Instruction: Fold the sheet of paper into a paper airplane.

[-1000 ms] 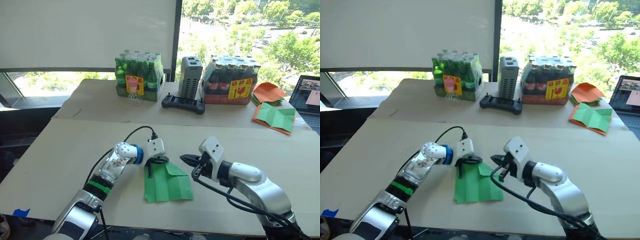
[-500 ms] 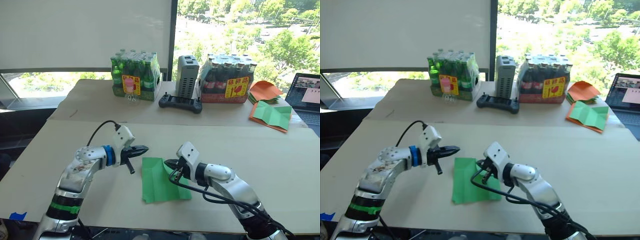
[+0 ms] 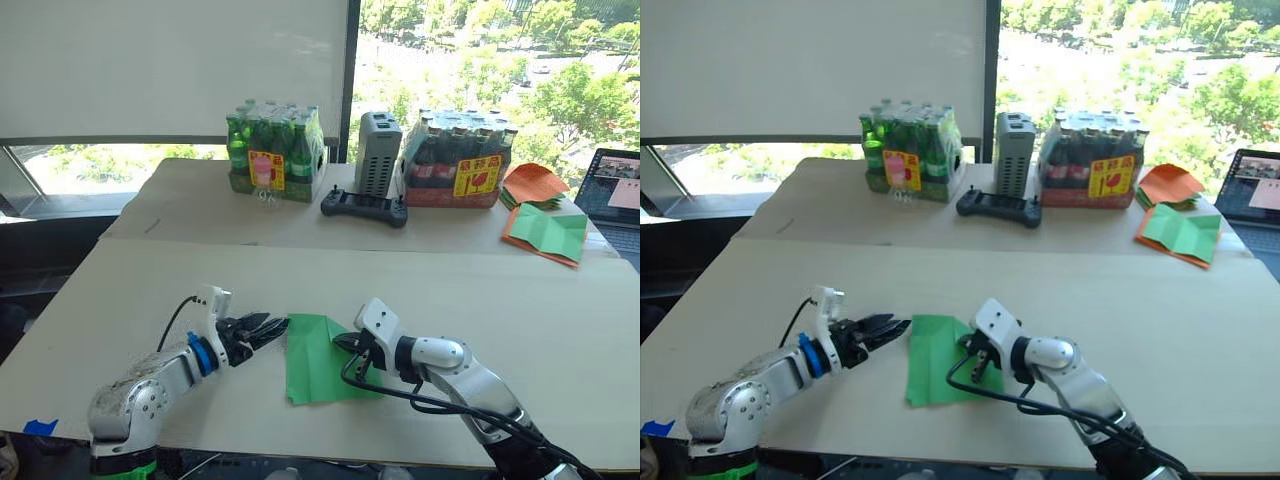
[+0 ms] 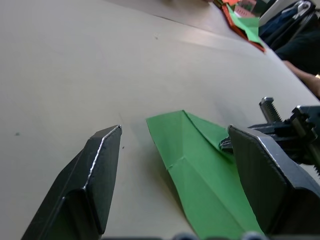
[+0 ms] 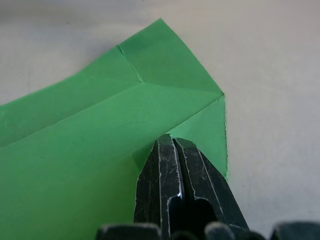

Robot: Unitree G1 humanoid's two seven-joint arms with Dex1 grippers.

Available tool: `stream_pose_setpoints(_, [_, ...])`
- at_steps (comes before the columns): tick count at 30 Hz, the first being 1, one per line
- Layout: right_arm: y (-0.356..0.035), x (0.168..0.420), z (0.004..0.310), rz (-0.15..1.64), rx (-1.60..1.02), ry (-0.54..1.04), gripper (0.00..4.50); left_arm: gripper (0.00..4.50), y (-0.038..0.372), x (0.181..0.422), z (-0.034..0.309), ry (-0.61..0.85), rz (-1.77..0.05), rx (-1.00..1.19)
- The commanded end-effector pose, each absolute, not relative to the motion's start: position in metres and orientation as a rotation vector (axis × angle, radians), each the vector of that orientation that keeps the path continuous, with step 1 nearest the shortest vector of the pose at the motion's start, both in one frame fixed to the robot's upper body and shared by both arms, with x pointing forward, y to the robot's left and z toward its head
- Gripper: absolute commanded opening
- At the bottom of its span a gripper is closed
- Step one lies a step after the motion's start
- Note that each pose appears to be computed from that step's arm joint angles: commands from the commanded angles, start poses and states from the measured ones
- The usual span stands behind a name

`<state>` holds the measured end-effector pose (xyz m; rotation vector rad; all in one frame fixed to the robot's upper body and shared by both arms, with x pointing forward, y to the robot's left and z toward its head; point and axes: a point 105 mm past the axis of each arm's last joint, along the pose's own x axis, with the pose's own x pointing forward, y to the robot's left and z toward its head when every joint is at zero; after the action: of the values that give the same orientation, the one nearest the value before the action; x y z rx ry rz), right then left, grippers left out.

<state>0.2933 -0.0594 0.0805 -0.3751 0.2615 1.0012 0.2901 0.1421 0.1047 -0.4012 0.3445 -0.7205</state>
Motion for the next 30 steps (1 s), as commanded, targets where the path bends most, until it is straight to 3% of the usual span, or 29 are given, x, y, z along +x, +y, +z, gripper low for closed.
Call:
stream_pose_setpoints(1, [-0.057,0.294,0.088,1.004,-0.386,0.215,0.00,3.44,0.131,0.290,0.098,0.391,-0.736,-0.420])
stream_pose_setpoints(11, [-0.057,0.299,0.092,0.978,-0.392,0.199,0.00,3.44,0.119,0.297,0.097,0.409,-0.753,-0.427])
stream_pose_setpoints(21, [-0.053,0.298,0.093,0.973,-0.378,0.195,0.00,0.21,0.114,0.302,0.104,0.384,-0.772,-0.385])
stream_pose_setpoints(22, [-0.053,0.298,0.094,0.971,-0.375,0.194,0.00,0.03,0.113,0.302,0.105,0.380,-0.780,-0.363])
stream_pose_setpoints(30, [-0.053,0.300,0.095,0.957,-0.357,0.193,0.00,0.03,0.102,0.297,0.118,0.307,-0.877,-0.147])
